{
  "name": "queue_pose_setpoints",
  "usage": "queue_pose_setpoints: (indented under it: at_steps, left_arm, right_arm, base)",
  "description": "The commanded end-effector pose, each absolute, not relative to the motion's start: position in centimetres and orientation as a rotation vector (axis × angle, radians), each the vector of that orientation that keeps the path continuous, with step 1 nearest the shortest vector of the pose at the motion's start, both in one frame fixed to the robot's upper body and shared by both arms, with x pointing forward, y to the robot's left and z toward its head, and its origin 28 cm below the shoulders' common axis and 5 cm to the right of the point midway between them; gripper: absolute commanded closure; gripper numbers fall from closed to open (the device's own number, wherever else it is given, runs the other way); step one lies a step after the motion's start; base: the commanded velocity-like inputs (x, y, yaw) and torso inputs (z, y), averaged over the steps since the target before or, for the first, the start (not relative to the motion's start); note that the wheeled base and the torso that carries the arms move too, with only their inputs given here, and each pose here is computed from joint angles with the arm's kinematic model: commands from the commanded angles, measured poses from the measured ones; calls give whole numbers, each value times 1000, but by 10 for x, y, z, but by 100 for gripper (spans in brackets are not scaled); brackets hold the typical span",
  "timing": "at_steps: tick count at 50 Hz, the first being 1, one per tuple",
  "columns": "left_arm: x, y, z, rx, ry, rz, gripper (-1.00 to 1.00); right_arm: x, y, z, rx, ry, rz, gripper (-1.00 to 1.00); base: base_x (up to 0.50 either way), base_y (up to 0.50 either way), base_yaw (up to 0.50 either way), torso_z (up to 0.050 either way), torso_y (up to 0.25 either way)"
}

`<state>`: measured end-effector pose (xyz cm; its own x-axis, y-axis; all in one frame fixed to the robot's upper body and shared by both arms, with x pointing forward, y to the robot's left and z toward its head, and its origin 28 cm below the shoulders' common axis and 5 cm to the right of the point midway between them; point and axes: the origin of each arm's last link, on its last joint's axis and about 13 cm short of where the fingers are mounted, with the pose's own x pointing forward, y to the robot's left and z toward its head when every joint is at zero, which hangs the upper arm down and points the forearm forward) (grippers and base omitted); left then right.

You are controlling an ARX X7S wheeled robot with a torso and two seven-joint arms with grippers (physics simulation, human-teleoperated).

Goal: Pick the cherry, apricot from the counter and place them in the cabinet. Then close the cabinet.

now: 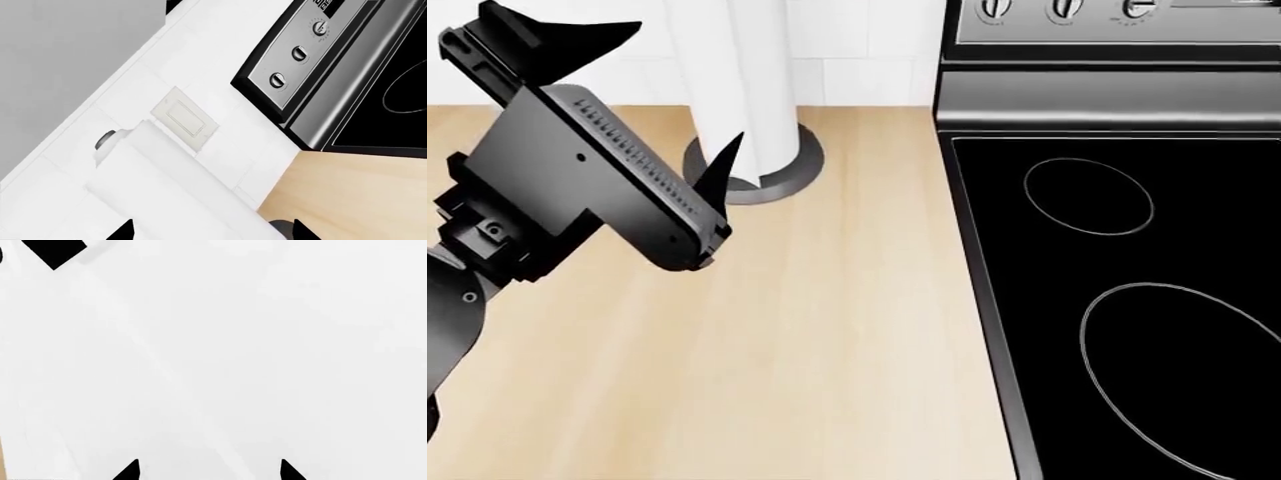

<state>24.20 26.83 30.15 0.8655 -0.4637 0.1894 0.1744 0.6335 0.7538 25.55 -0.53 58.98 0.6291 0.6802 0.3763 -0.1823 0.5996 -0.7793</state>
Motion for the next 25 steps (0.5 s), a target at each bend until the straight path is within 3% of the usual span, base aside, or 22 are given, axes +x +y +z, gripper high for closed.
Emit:
queue_pose_setpoints:
  at_steps: [1,16,25]
  left_arm:
    - [242,268,302,807,-399,-377,-100]
    - [241,268,302,809,-402,-380,-100]
    - [241,268,302,810,-406,-383,-100]
  right_arm:
    - [288,2,548,-742,-313,706,-100]
    - [288,1,549,-739,-314,700,-100]
    - [288,-1,551,-734,-317,695,-100]
  base:
    - [0,0,0,0,-137]
    - [0,0,0,0,-136]
    - [0,0,0,0,-22]
